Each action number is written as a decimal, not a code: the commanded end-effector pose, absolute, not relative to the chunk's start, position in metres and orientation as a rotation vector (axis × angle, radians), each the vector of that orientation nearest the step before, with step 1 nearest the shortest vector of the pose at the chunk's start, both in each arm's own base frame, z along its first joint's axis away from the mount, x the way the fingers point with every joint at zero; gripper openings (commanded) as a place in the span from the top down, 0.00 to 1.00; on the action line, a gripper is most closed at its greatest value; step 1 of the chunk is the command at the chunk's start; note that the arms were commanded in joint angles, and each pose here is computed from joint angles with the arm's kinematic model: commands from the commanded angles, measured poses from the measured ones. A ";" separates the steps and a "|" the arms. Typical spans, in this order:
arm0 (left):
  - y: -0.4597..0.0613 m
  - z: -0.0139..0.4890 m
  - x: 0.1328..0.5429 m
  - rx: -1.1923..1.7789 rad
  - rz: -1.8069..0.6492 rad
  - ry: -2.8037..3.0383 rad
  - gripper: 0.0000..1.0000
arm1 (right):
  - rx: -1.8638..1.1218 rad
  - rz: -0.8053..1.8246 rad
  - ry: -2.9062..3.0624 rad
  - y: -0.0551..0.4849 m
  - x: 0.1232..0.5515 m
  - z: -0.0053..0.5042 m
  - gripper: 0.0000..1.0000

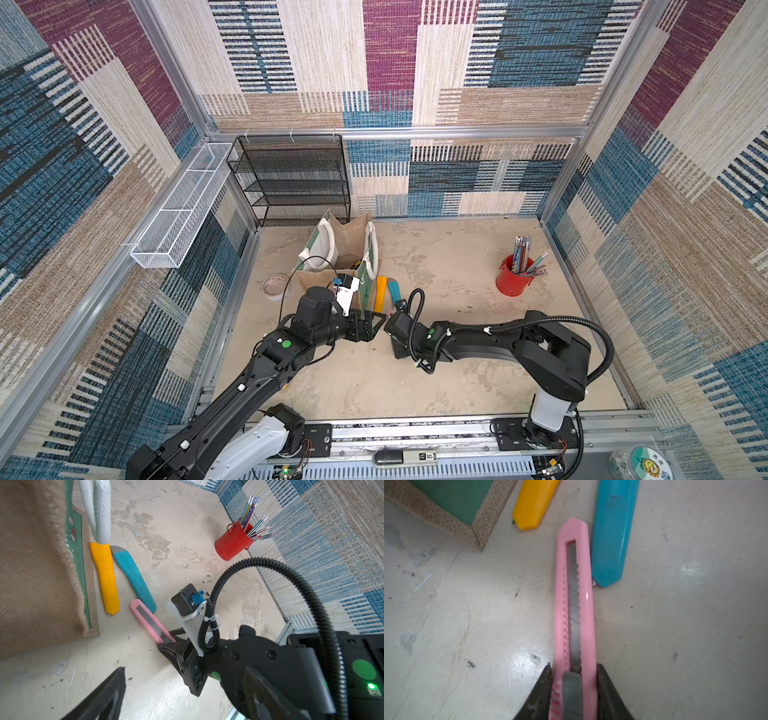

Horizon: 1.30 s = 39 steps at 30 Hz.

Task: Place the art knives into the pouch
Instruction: Pick up the utility knife at the center of the board.

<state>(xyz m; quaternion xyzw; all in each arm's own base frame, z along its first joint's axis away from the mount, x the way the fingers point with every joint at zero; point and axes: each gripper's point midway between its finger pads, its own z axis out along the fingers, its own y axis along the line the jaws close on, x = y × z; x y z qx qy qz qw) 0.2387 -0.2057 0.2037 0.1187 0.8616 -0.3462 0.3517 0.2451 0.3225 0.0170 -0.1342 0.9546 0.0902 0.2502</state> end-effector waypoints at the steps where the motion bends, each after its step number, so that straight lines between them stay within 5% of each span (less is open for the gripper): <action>1: -0.205 0.205 0.239 0.331 -0.881 2.222 0.09 | -0.457 0.160 2.758 0.301 0.215 -0.011 0.70; 10: -0.205 0.205 0.240 0.330 -0.873 2.223 0.09 | -0.432 0.161 2.746 0.301 0.218 -0.006 0.82; 39: -0.203 0.199 0.243 0.317 -0.849 2.244 0.09 | -0.315 0.176 2.688 0.291 0.224 0.014 0.92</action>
